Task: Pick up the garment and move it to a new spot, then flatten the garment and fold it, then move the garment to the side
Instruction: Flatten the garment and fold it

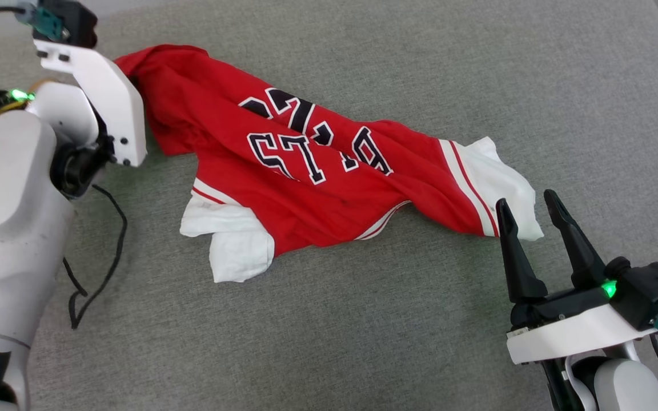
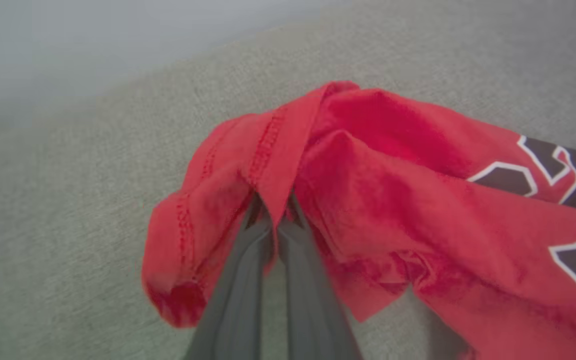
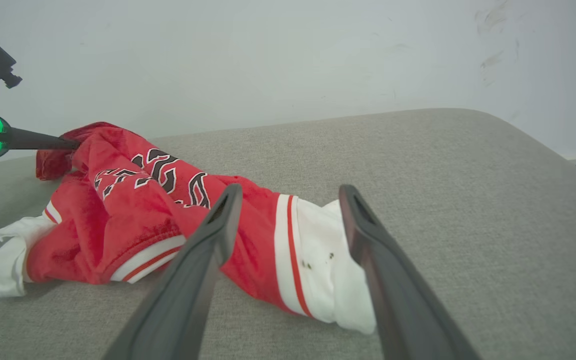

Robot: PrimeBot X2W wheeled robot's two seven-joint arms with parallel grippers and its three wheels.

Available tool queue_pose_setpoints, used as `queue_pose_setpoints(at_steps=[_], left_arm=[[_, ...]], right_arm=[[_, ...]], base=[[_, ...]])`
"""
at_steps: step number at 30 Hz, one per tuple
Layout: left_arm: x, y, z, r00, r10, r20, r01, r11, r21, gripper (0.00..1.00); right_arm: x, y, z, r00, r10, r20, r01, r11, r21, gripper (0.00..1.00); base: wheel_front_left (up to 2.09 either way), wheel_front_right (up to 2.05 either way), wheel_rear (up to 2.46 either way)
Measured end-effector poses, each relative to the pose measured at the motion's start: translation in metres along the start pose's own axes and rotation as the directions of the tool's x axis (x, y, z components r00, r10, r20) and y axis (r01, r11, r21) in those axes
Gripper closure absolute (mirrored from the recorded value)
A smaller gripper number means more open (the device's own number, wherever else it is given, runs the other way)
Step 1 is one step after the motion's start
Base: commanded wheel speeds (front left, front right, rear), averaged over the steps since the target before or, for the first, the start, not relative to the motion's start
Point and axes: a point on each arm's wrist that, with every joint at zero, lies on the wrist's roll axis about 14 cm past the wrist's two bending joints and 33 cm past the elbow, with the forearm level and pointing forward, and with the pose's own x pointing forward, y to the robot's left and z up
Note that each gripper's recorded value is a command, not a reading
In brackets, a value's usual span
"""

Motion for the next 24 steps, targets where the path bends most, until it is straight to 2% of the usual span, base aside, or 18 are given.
queue_pose_setpoints(at_steps=[2, 3, 5, 6, 12, 17, 24], left_arm=[[0.005, -0.004, -0.015, 0.998, -0.014, -0.056, 0.013, 0.999, -0.03, 1.0], [0.005, -0.006, -0.022, 0.997, -0.024, -0.078, 0.02, 0.999, -0.041, 0.91], [0.002, -0.008, -0.027, 0.995, -0.032, -0.092, 0.026, 0.998, -0.063, 0.13], [0.0, -0.008, -0.026, 0.996, -0.031, -0.086, 0.026, 0.998, -0.066, 0.0], [-0.023, -0.005, 0.003, 0.996, -0.009, 0.085, 0.015, 0.997, -0.07, 0.0], [-0.055, 0.001, 0.023, 0.964, 0.042, 0.263, -0.026, 0.998, -0.062, 0.0], [-0.103, 0.005, 0.011, 0.915, 0.119, 0.385, -0.089, 0.991, -0.096, 0.0]], right_arm=[[0.001, 0.001, 0.001, 1.0, 0.003, 0.003, -0.003, 1.0, -0.007, 0.0], [0.002, 0.002, 0.003, 1.0, 0.007, 0.009, -0.007, 1.0, -0.011, 0.0], [0.004, 0.004, 0.009, 1.0, 0.016, 0.026, -0.015, 1.0, -0.02, 0.0], [0.004, 0.005, 0.011, 0.999, 0.021, 0.032, -0.02, 1.0, -0.022, 0.0], [0.006, 0.016, 0.028, 0.996, 0.057, 0.065, -0.053, 0.997, -0.056, 0.0], [0.005, 0.027, 0.042, 0.992, 0.09, 0.086, -0.083, 0.994, -0.076, 0.0], [-0.001, 0.046, 0.056, 0.985, 0.143, 0.101, -0.134, 0.987, -0.085, 0.0]], base=[[0.0, 0.0, 0.0], [0.0, 0.0, 0.0], [0.0, 0.0, 0.0], [0.0, 0.0, 0.0], [0.0, 0.0, 0.0], [0.0, 0.0, 0.0], [0.0, 0.0, 0.0]])
